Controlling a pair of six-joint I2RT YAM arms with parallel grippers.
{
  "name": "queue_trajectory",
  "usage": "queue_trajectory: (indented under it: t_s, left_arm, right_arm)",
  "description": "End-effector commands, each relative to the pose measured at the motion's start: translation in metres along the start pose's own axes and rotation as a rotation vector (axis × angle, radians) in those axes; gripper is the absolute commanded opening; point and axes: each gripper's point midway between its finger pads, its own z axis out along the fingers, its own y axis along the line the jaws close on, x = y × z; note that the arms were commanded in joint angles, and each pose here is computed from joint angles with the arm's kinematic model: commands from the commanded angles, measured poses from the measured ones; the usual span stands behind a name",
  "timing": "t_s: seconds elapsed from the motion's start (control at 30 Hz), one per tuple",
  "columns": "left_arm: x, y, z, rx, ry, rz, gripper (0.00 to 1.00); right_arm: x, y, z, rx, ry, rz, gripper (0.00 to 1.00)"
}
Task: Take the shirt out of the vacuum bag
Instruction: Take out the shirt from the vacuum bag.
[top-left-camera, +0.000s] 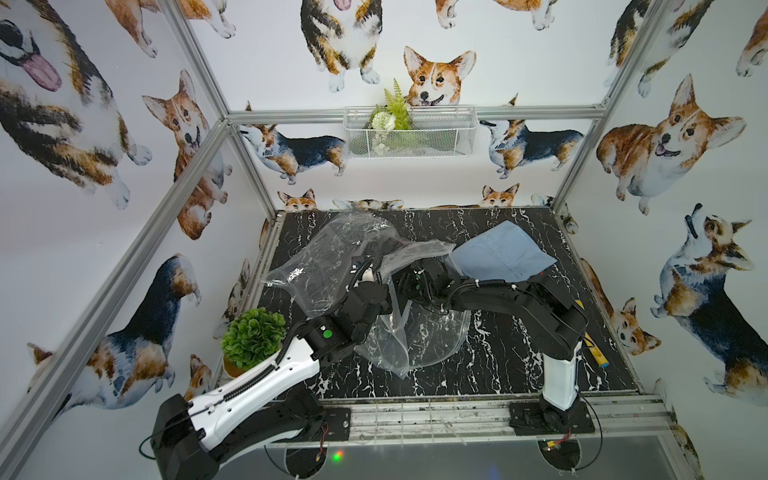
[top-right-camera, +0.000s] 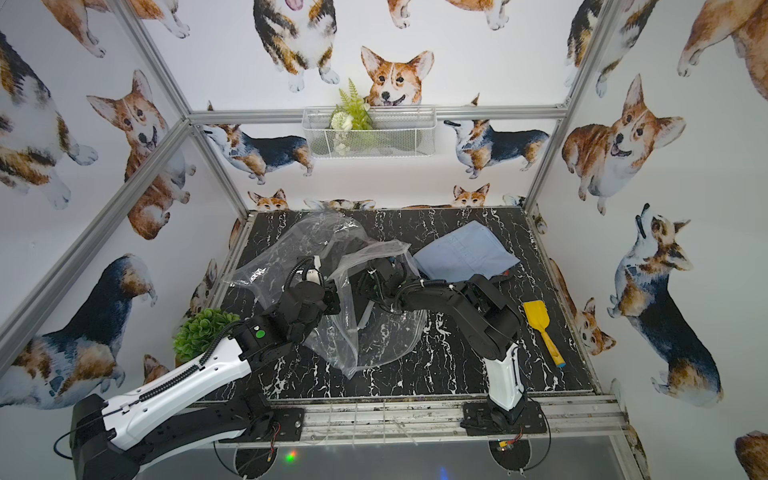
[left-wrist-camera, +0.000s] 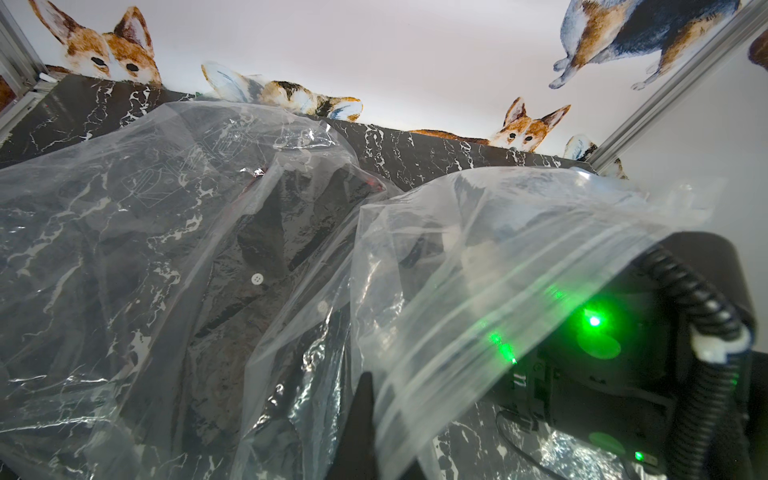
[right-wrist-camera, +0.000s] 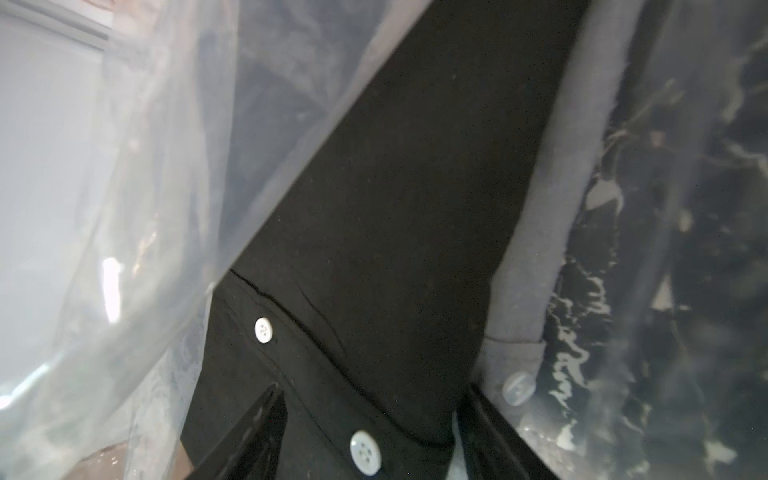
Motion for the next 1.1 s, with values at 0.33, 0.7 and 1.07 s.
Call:
queue_trajectory:
  t_s: [0.33, 0.7, 1.07]
  left_arm:
    - [0.007, 0.005, 0.002, -0.023, 0.017, 0.023, 0.00]
    - [0.014, 0.007, 0.005, -0.022, 0.029, 0.014, 0.00]
    - [0.018, 0.008, 0.006, -0.023, 0.032, 0.007, 0.00]
  right_arm:
    - [-0.021, 0.019, 0.012, -0.035, -0.048, -0.003, 0.65]
    - [-0.020, 0.022, 0.029, -0.104, -0.065, 0.045, 0.47]
    - [-0.029, 0.036, 0.030, -0.164, -0.083, 0.049, 0.09]
